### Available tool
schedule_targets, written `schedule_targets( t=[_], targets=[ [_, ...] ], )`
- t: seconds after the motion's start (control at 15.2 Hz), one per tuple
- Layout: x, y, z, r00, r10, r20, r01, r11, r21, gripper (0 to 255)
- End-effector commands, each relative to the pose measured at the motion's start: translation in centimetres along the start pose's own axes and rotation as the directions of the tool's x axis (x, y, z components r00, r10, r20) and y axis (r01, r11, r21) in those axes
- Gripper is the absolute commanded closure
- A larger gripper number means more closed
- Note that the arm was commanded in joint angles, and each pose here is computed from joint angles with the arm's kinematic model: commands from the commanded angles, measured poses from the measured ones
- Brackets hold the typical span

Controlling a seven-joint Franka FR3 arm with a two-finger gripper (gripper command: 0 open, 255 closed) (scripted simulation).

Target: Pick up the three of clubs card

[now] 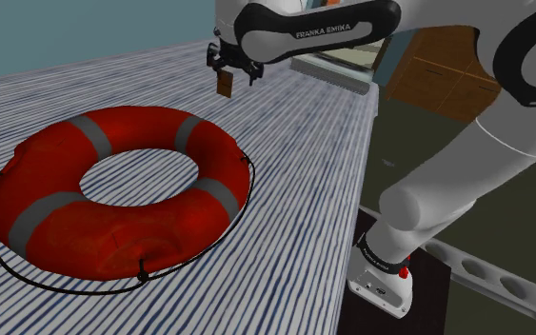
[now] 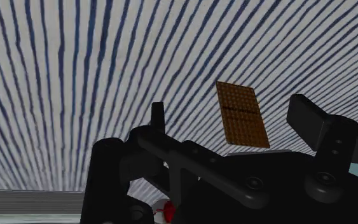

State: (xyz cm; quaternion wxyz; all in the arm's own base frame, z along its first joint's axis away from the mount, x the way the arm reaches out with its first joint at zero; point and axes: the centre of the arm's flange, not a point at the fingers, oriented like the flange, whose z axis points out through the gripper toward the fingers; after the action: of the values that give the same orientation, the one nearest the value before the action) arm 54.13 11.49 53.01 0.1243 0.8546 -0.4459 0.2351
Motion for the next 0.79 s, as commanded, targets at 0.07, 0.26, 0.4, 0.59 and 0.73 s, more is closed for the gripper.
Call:
schedule_targets(
  t=[0.07, 0.26, 0.4, 0.59, 0.73],
  targets=[
    [2.0, -2.7, 2.2, 0.989, 0.133, -0.062, -0.136, 0.990, -0.045, 0],
    [4.5, -5.0, 4.3, 0.960, 0.250, -0.124, -0.261, 0.962, -0.084, 0],
    [6.3, -6.3, 5.8, 0.931, 0.324, -0.167, -0.343, 0.933, -0.106, 0],
    [9.0, -7.6, 7.6, 0.882, 0.414, -0.225, -0.448, 0.885, -0.128, 0],
    [8.4, -7.6, 8.5, 0.882, 0.414, -0.225, -0.448, 0.885, -0.128, 0]
  ],
)
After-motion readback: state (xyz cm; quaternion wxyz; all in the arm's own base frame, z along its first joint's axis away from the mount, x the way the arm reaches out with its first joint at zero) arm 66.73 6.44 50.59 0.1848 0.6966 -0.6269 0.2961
